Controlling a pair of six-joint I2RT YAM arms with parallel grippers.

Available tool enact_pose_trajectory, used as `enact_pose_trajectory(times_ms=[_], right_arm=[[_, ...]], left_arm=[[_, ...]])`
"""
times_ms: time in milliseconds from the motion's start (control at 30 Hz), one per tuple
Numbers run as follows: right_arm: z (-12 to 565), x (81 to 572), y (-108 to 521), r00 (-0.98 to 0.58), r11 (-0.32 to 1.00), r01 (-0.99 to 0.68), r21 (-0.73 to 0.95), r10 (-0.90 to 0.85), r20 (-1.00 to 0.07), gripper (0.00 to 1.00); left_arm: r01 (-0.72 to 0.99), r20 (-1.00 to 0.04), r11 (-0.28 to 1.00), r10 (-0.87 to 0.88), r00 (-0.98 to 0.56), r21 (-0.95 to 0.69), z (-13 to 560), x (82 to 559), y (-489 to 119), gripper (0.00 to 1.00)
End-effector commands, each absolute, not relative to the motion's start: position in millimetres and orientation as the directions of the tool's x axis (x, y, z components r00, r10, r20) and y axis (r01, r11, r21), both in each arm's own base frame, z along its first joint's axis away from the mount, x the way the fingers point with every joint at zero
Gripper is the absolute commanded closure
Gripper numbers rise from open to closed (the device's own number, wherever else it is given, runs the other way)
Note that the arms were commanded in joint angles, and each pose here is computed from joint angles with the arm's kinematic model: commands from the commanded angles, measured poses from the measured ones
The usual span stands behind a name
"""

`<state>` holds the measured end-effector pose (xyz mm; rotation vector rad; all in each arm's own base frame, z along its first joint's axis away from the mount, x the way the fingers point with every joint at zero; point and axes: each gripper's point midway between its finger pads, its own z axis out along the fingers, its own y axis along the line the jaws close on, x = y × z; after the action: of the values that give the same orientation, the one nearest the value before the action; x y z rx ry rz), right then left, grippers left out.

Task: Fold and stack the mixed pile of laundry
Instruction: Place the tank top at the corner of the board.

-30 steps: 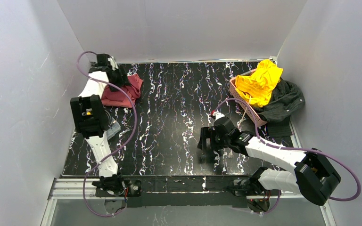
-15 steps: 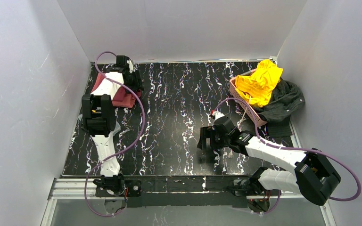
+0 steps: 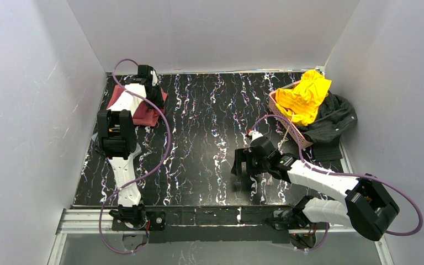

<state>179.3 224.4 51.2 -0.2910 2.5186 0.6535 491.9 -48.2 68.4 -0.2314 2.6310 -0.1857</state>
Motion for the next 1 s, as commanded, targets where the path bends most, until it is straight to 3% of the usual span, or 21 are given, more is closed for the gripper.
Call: enact_pose_trajectory(times_ms=[0, 133, 500, 700, 967], right_arm=[[56, 183, 225, -0.829, 0.858, -0.329, 0.395, -0.062, -0.556, 0.04], [56, 183, 225, -0.829, 0.858, -0.329, 0.394, -0.062, -0.556, 0.04], [54, 181, 224, -0.829, 0.856, -0.33, 0.397, -0.063, -0.555, 0.04], [52, 182, 225, -0.833, 0.856, -0.33, 0.398, -0.066, -0.549, 0.04], [49, 181, 227, -0.837, 0.854, -0.332, 0.401, -0.071, -0.542, 0.04]], left_arm=[[-0.116, -0.481, 0.98, -0.181, -0.858, -0.161, 80, 495, -47, 0.8], [-0.119, -0.476, 0.976, -0.193, -0.858, -0.18, 79, 492, -51, 1.0], [-0.211, -0.5, 0.948, -0.305, -0.811, -0.237, 78, 476, -40, 1.0], [-0.225, -0.485, 0.942, -0.322, -0.813, -0.248, 73, 479, -34, 0.78], [-0.232, -0.483, 0.945, -0.319, -0.816, -0.231, 70, 479, -29, 0.71]])
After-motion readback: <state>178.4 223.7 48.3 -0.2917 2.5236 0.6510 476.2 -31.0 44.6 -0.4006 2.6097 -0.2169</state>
